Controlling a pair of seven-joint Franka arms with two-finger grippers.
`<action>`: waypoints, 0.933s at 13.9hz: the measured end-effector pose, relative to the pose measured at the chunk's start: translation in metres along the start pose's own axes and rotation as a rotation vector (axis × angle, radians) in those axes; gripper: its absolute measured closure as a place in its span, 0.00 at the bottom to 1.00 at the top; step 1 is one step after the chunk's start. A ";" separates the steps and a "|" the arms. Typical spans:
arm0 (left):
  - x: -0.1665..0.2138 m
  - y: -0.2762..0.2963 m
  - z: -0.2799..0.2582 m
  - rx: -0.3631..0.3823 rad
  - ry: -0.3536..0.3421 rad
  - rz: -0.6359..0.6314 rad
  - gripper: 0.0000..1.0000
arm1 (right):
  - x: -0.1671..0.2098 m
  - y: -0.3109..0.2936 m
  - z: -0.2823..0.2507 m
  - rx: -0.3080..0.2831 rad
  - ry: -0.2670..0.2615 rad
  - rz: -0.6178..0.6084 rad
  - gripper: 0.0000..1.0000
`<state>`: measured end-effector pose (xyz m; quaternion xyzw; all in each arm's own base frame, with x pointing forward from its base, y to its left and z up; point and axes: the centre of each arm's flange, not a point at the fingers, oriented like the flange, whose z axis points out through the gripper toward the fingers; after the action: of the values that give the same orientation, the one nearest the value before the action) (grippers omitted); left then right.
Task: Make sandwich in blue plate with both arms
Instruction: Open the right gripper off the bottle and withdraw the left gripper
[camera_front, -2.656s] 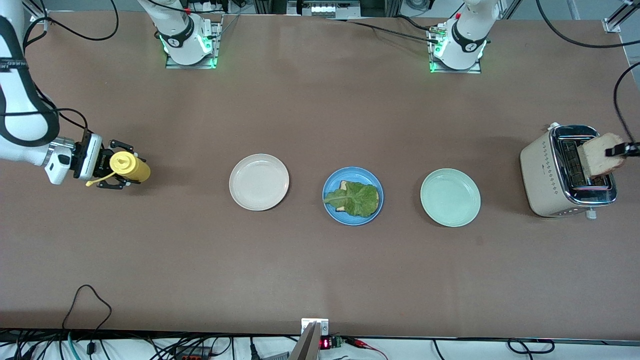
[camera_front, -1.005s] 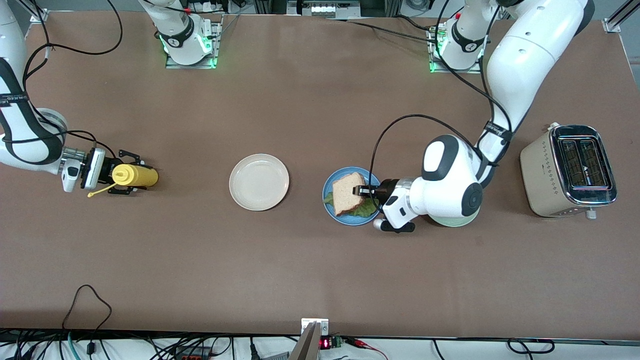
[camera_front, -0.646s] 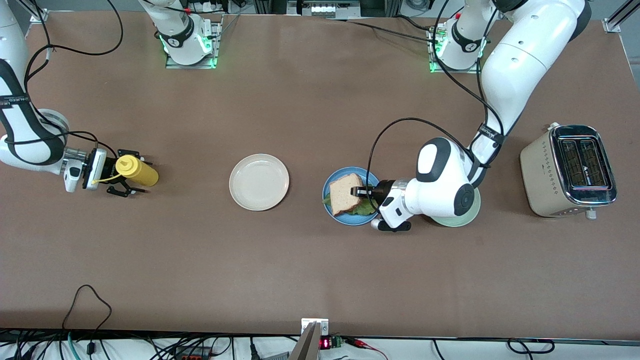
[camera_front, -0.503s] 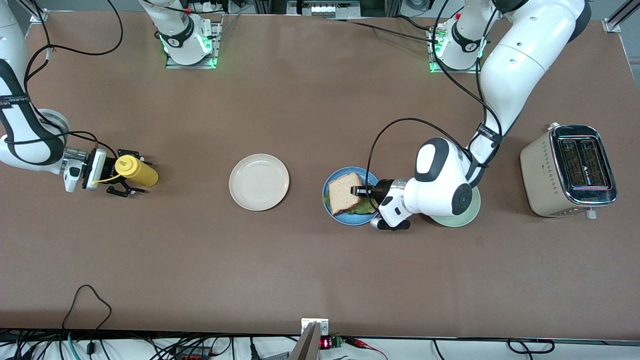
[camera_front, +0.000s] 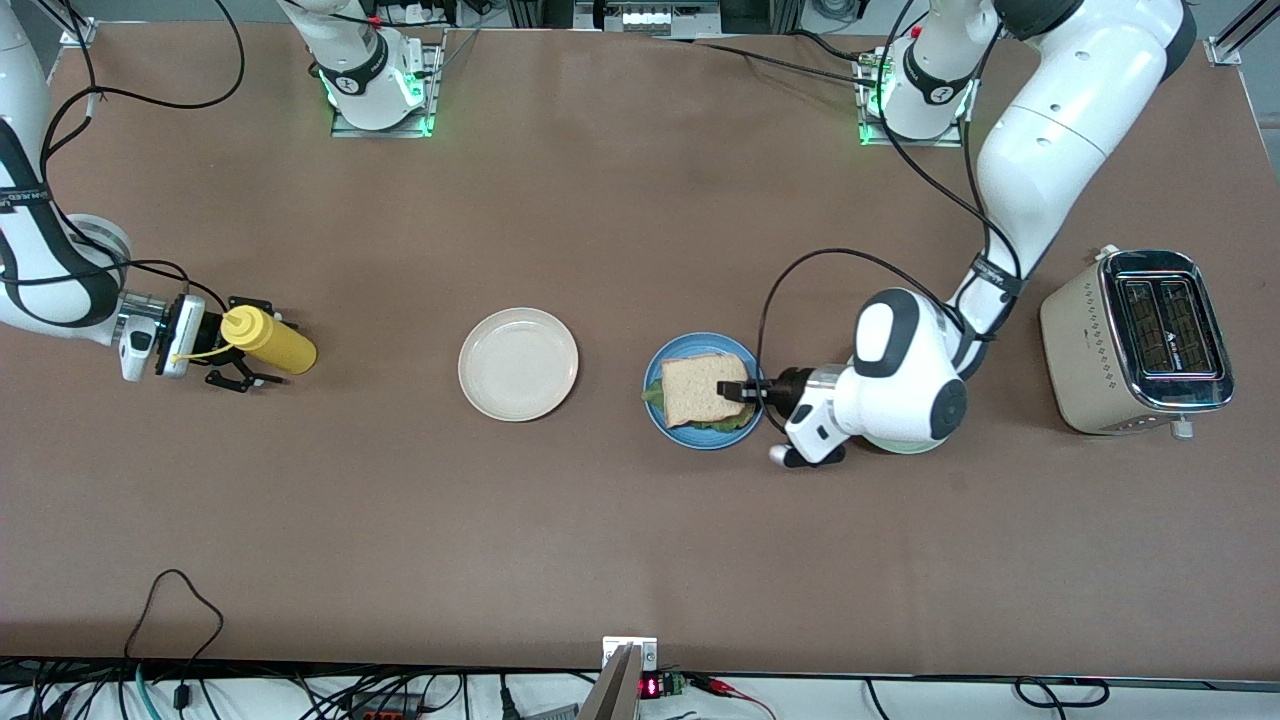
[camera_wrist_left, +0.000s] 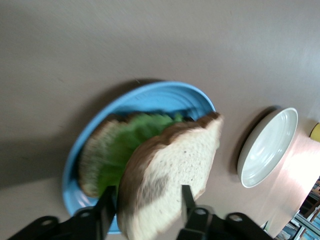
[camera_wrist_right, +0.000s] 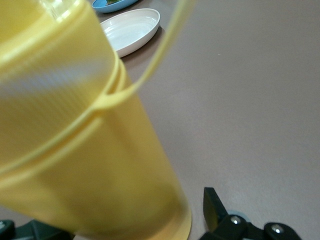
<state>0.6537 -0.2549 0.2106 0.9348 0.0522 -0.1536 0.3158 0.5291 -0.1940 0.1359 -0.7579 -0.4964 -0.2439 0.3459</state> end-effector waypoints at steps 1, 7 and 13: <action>0.003 -0.003 -0.011 -0.008 0.012 0.001 0.26 | -0.002 0.000 -0.002 -0.003 0.002 0.004 0.00; -0.037 0.059 -0.123 0.111 0.060 0.120 0.00 | -0.015 0.001 -0.028 -0.040 -0.011 0.009 0.00; -0.053 0.025 -0.245 0.408 0.237 0.149 0.00 | -0.016 0.004 -0.115 -0.164 -0.074 0.012 0.00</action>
<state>0.6708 -0.1265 0.4261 0.9920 -0.0125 -0.0265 0.1229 0.5239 -0.2927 0.1966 -0.7952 -0.4825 -0.2536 0.2655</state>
